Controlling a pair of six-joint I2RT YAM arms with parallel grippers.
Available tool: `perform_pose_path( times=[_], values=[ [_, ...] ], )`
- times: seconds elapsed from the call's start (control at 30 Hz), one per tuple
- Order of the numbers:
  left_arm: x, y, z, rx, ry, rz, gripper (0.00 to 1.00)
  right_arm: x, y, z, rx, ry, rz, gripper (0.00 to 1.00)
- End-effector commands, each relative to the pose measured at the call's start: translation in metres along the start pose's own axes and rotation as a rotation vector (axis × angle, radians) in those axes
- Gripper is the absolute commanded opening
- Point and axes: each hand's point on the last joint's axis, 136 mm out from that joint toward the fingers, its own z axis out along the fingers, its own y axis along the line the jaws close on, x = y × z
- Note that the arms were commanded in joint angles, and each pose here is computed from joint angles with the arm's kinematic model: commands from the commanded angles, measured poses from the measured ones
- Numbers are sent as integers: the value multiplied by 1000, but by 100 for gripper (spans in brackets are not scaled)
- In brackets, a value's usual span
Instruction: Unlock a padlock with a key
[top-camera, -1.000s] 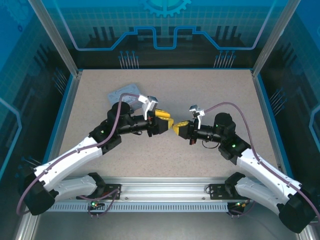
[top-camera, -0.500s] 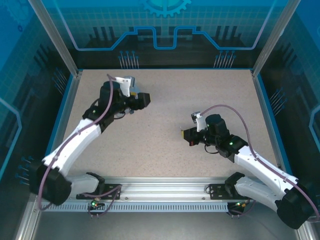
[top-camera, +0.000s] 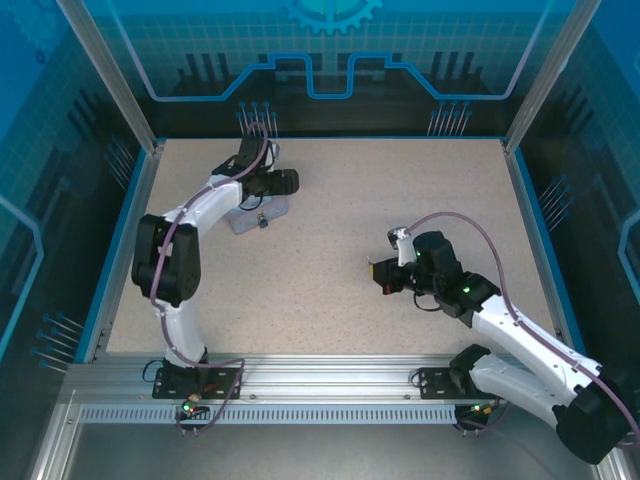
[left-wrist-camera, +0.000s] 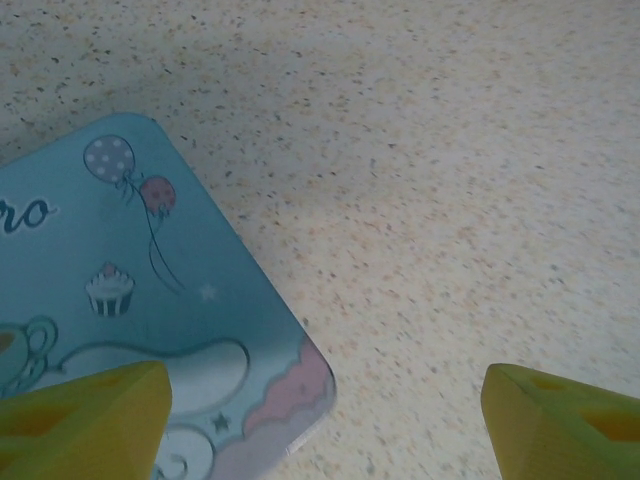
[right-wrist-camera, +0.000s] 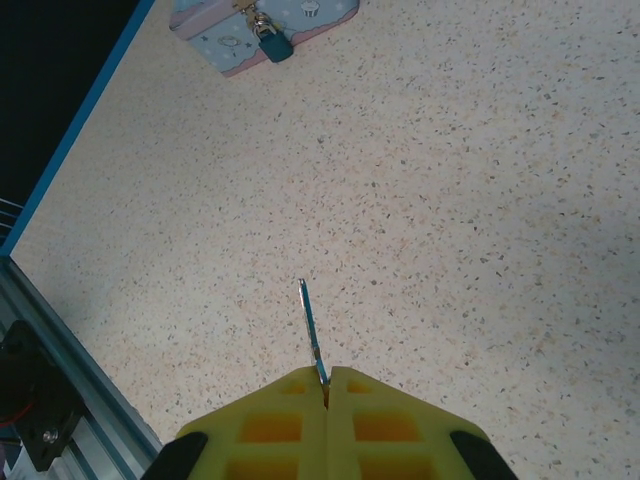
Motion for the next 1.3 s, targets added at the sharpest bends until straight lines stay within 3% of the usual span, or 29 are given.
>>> perform_pose_path(
  times=[0.0, 0.17, 0.33, 0.97, 1.27],
  values=[
    [-3, 12, 13, -66, 31, 30, 82, 1, -3, -5, 16, -7, 17, 0],
    [14, 16, 31, -76, 89, 7, 82, 3, -5, -8, 24, -15, 22, 0],
    [41, -2, 34, -38, 139, 34, 77, 4, -6, -9, 30, -18, 19, 0],
    [173, -137, -28, 198, 216, 99, 71, 12, -20, -21, 105, 0, 34, 0],
    [196, -197, -52, 361, 222, 90, 71, 24, -38, -32, 135, -1, 106, 0]
  ],
)
